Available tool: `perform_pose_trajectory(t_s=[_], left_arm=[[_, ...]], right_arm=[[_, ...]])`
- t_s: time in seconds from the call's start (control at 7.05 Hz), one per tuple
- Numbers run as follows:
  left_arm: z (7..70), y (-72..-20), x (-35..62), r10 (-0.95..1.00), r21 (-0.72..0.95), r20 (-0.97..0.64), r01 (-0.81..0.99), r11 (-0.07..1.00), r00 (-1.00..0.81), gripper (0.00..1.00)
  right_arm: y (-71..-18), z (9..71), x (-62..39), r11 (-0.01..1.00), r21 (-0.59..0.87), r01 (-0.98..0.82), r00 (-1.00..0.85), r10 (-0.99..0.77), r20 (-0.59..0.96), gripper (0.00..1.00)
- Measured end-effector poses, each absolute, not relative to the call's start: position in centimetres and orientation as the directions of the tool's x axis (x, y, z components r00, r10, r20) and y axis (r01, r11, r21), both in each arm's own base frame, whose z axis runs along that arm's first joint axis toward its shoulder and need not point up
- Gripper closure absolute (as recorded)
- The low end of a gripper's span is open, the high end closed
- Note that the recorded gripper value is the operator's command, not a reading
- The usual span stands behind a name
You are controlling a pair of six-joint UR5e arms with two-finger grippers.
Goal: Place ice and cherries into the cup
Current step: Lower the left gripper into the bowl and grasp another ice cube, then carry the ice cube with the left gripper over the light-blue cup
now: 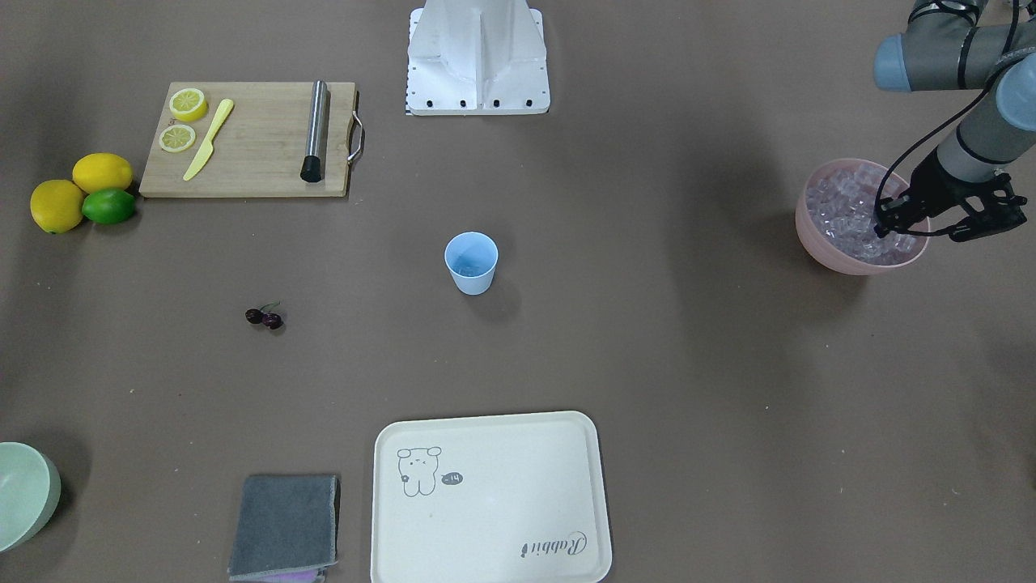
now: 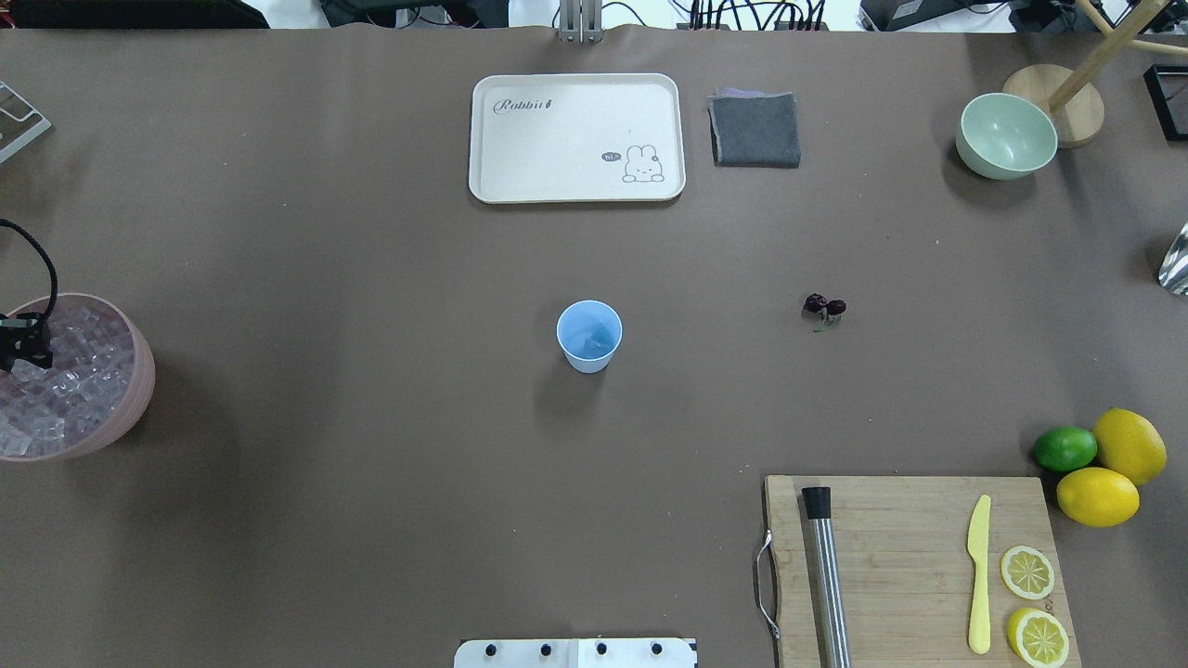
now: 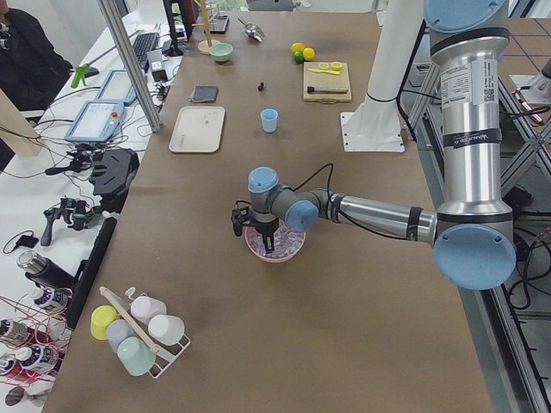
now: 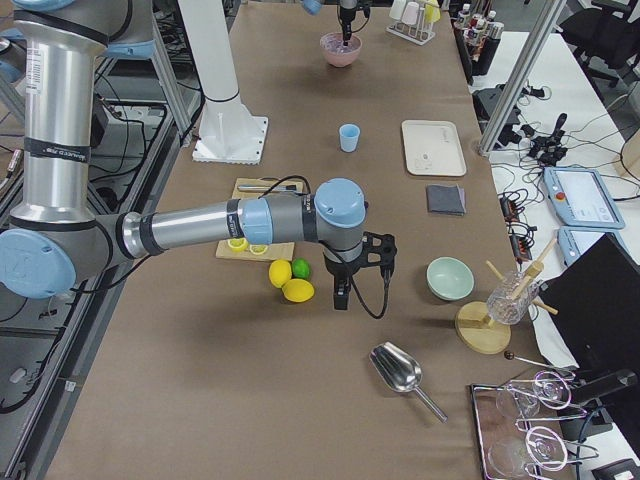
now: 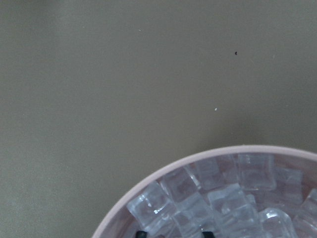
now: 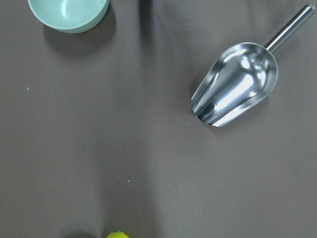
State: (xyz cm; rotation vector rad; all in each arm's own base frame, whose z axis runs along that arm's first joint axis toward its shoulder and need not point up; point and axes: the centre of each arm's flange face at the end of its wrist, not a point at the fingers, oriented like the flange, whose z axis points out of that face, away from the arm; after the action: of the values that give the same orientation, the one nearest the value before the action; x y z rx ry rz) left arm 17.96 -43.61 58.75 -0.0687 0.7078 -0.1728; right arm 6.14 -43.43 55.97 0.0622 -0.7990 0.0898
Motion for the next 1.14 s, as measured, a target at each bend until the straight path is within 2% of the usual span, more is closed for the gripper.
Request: perform_pose_trajectory(t_s=[0.28,0.71,1.14], left_arm=[[58.4,-43.8,17.6,-0.179,-0.114,-0.645,0.139,0.984,0.743,1.0],[54.3,-44.8,13.6,-0.175,-0.053,-0.669,0.189,0.981,0.722,1.0],[44.6,-48.7,14.5,-0.065,0.123,-0.726,0.222,0.967,0.685,1.0]], right_arm=[[-43.4,55.9,6.1,0.994,0.023,-0.104,0.694,0.056,0.718,0.0],[-42.8,55.2,6.5,0.993,0.034,-0.114,0.684,0.054,0.727,0.0],[-42.5,54.5,7.0,0.991,0.045,-0.124,0.682,0.052,0.729,0.0]])
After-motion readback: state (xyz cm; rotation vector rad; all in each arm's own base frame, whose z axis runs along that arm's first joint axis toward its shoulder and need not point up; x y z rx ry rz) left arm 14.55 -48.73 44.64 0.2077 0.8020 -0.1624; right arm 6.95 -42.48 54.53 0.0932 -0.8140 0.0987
